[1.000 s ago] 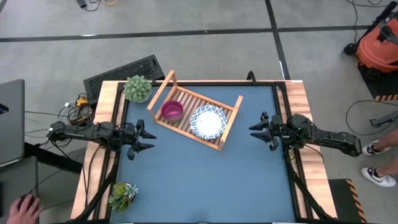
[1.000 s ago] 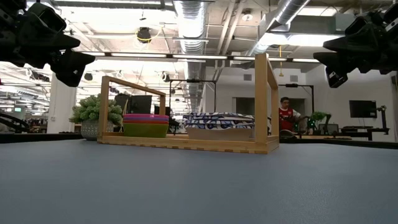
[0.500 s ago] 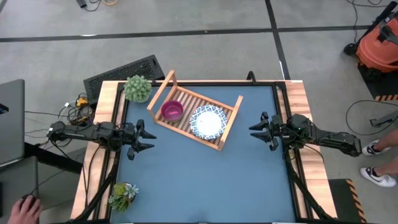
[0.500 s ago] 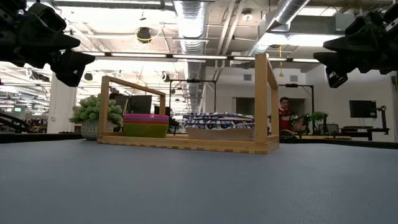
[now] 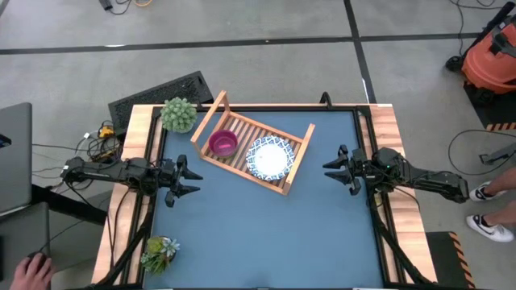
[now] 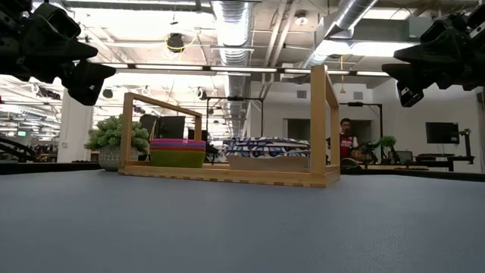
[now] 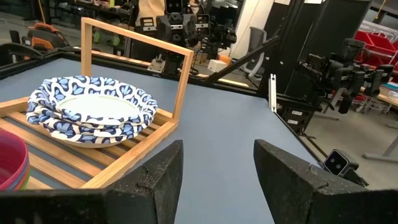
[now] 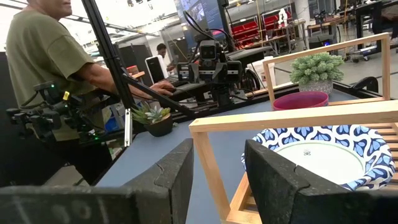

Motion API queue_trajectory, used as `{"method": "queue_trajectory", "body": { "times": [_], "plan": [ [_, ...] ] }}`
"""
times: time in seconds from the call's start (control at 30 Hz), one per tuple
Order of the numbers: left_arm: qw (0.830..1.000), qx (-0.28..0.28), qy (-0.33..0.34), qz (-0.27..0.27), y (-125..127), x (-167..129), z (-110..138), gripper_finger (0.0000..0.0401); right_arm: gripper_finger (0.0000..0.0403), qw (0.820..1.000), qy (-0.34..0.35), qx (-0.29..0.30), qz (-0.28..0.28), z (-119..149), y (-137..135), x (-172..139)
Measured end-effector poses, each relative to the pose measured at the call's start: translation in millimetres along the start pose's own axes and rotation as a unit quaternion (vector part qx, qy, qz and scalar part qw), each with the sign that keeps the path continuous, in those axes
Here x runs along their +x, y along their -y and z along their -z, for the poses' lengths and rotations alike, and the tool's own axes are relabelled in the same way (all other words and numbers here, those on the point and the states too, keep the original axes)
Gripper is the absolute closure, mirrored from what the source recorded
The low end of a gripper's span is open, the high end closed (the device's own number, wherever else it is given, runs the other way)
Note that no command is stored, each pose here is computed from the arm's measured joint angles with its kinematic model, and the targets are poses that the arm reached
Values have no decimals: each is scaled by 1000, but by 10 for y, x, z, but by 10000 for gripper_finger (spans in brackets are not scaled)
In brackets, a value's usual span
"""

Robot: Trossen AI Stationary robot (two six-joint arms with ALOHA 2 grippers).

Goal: Place and stack bowls onto a shelf
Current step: Return to Home Position

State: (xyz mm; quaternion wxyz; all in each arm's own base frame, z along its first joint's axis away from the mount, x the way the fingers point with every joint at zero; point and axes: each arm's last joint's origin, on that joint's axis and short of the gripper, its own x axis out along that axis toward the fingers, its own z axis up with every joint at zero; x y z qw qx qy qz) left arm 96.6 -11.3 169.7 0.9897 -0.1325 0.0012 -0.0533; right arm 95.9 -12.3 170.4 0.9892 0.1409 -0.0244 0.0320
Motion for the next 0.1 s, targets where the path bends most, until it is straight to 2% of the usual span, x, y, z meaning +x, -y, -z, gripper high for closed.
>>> {"method": "queue_trajectory", "body": {
  "times": [0.1],
  "plan": [
    [1000, 0, 0, 0, 0, 0, 0, 221, 232, 1000, 0, 0, 0, 0, 0, 0]
  ]
}}
